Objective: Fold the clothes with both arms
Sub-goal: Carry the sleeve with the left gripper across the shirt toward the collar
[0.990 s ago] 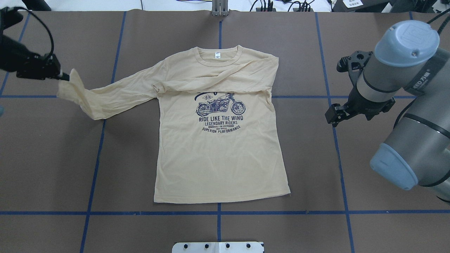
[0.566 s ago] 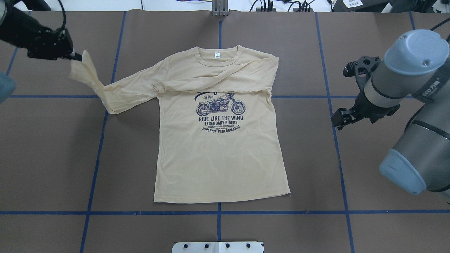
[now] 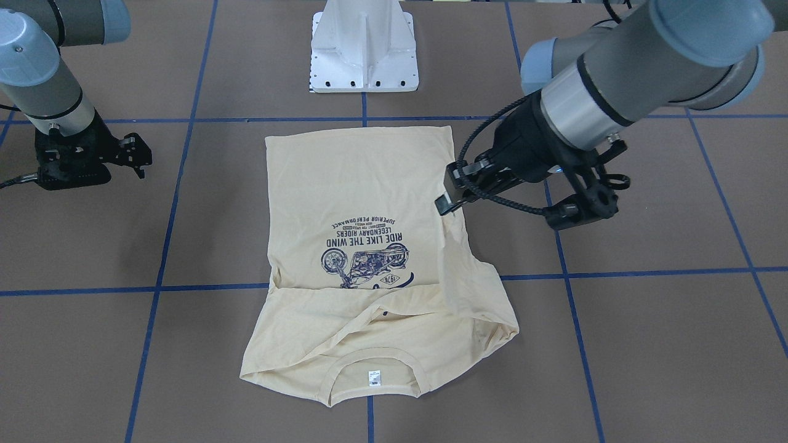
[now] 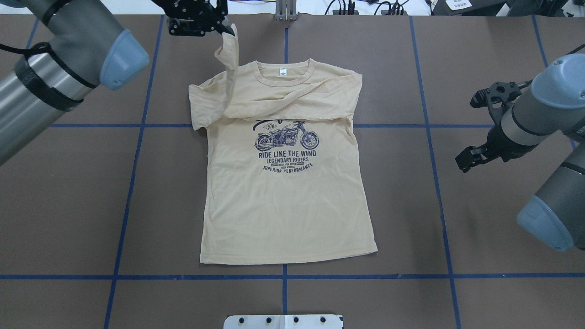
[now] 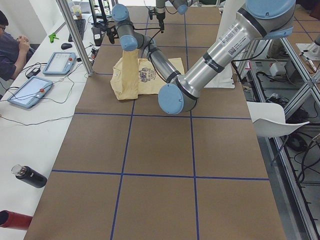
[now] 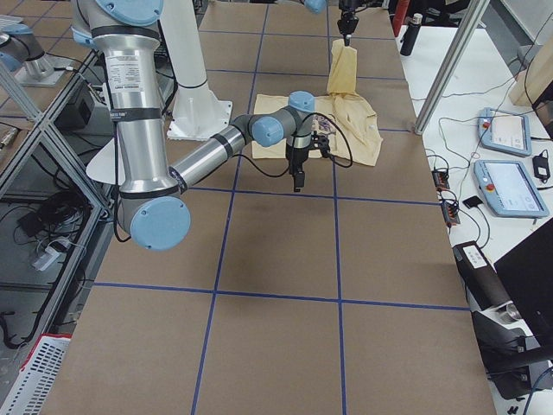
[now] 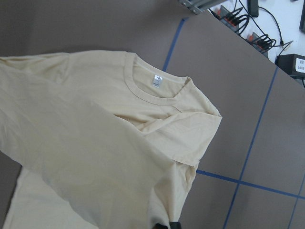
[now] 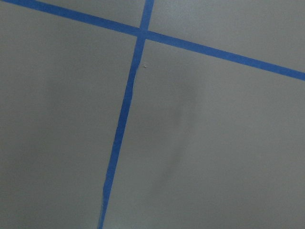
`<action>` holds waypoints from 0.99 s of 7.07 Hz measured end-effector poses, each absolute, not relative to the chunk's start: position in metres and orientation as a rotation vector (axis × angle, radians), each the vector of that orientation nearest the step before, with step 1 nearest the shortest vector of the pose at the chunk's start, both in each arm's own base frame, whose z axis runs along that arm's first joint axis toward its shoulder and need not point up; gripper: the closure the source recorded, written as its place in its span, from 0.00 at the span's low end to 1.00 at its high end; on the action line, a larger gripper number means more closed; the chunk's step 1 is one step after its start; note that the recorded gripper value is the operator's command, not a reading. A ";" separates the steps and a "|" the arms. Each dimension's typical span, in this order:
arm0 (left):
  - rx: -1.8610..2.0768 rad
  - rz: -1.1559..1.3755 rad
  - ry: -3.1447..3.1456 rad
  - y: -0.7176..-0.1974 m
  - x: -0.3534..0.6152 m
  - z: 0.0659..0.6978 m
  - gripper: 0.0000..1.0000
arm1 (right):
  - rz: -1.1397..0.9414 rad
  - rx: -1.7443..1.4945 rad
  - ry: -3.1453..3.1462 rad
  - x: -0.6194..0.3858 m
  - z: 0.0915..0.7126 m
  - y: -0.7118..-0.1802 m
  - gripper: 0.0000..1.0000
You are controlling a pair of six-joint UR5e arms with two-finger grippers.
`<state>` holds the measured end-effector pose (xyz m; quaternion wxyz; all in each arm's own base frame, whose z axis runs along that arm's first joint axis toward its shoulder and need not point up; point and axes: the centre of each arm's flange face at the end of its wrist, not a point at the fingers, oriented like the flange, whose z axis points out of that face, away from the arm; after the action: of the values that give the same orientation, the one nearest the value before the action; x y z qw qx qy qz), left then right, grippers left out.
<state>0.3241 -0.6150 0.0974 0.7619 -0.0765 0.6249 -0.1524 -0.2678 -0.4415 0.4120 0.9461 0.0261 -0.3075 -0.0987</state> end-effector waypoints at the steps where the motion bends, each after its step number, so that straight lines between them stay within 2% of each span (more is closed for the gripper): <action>1: -0.164 -0.330 1.368 -0.617 0.350 0.093 1.00 | -0.198 0.048 -0.631 -0.267 0.412 -0.443 0.00; 5: -0.108 -0.406 1.386 -0.630 0.472 0.099 1.00 | -0.191 0.041 -0.634 -0.267 0.414 -0.446 0.00; 7: -0.076 -0.423 1.381 -0.605 0.531 0.100 1.00 | -0.185 0.033 -0.629 -0.270 0.418 -0.449 0.00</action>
<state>0.5309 -0.6048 0.1004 0.7498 -0.0349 0.6317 -0.1938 -0.2696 -0.4493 0.4181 0.9467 0.0162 -0.3087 -0.0909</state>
